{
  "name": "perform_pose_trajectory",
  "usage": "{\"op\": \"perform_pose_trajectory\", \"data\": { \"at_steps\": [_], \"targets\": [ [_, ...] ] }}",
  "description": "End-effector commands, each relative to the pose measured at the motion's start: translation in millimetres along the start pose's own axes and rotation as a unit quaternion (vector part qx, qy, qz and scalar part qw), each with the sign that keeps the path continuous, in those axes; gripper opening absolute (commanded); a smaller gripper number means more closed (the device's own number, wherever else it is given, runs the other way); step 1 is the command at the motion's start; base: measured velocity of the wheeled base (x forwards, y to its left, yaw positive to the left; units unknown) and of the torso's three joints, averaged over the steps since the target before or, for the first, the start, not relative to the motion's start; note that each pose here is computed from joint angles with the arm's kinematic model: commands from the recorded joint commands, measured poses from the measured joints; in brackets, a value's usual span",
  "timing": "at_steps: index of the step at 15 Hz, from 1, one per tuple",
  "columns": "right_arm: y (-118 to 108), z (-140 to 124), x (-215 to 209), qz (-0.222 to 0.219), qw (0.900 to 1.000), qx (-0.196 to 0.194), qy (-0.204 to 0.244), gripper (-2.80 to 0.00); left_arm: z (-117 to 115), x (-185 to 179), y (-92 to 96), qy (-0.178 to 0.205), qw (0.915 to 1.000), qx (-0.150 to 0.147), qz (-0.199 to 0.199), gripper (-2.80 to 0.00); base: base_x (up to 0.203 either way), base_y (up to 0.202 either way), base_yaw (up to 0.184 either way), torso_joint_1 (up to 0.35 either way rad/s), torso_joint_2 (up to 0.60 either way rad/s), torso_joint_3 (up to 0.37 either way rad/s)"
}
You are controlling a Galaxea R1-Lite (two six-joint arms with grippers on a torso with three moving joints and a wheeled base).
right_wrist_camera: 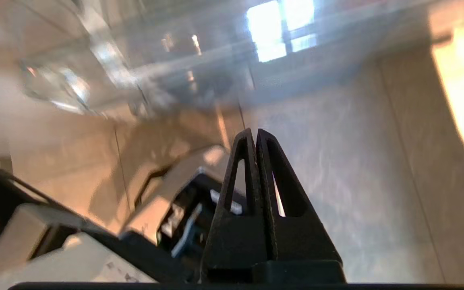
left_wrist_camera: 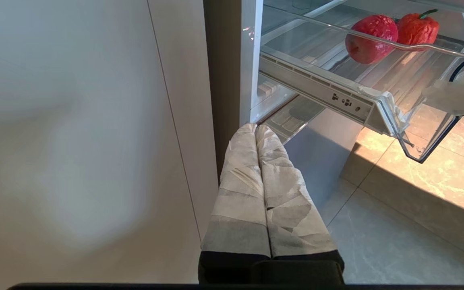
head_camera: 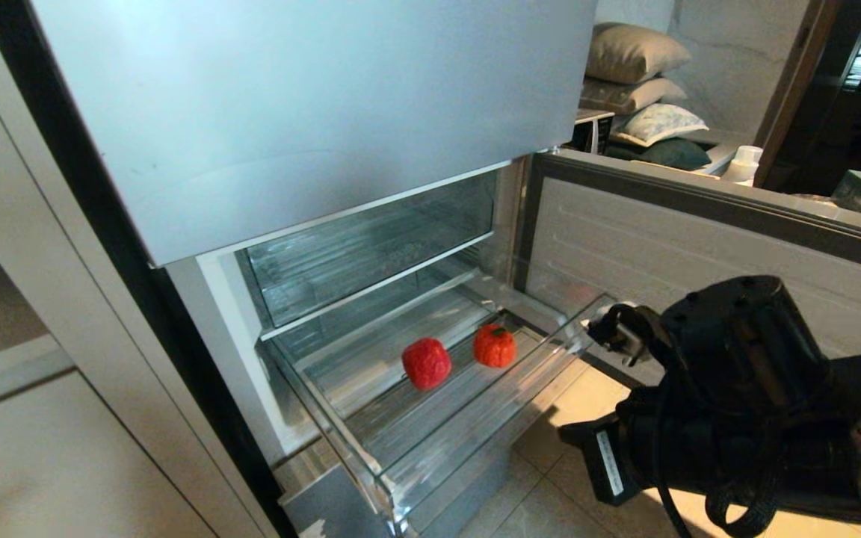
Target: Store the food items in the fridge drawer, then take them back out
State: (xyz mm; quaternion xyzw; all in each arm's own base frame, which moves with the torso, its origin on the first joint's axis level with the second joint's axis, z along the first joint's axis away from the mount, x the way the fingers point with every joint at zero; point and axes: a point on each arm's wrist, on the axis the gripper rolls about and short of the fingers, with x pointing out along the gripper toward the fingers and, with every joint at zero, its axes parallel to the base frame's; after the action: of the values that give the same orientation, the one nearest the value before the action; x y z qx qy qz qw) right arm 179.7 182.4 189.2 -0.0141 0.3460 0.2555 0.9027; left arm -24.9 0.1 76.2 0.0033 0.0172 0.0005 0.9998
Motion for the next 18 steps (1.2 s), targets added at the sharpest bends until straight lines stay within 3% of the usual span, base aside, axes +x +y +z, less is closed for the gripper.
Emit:
{"op": "perform_pose_trajectory", "data": {
  "at_steps": [1, 4, 8, 14, 17, 18],
  "targets": [
    [1, -10, 23, -0.012, 0.999, -0.001, 0.040, -2.80, 0, 0, 0.0, 0.000, 1.0000, 0.001, 0.000, -2.80, 0.000, 0.000, 0.000, 0.000, 0.00, 0.000],
    [3, -18, 62, -0.028, 0.997, -0.001, 0.078, -2.80, 0, 0, 0.0, 0.000, 1.0000, 0.000, 0.000, -2.80, 0.000, 0.000, 0.000, 0.000, 0.00, 0.000],
    [0, -18, 124, -0.051, 0.997, 0.015, 0.046, -2.80, 0, 0, 0.0, 0.000, 1.0000, 0.000, 0.000, -2.80, 0.000, 0.000, 0.000, 0.000, 0.00, 0.000],
    [5, 17, 199, -0.054, 0.994, 0.046, -0.085, -2.80, 0, 0, 0.0, 0.000, 1.0000, 0.000, 0.000, -2.80, 0.000, 0.000, 0.000, 0.000, 0.00, 0.000],
    [13, 52, 230, -0.050, 0.970, 0.078, -0.227, -2.80, 0, 0, 0.0, 0.000, 1.0000, 0.000, 0.000, -2.80, 0.000, 0.000, 0.000, 0.000, 0.00, 0.000],
    [15, 58, 234, -0.061, 0.963, 0.085, -0.247, -2.80, 0, 0, 0.0, 0.000, 1.0000, 0.001, 0.000, -2.80, 0.000, 0.000, 0.000, 0.000, 0.00, 0.000]
  ]
}}
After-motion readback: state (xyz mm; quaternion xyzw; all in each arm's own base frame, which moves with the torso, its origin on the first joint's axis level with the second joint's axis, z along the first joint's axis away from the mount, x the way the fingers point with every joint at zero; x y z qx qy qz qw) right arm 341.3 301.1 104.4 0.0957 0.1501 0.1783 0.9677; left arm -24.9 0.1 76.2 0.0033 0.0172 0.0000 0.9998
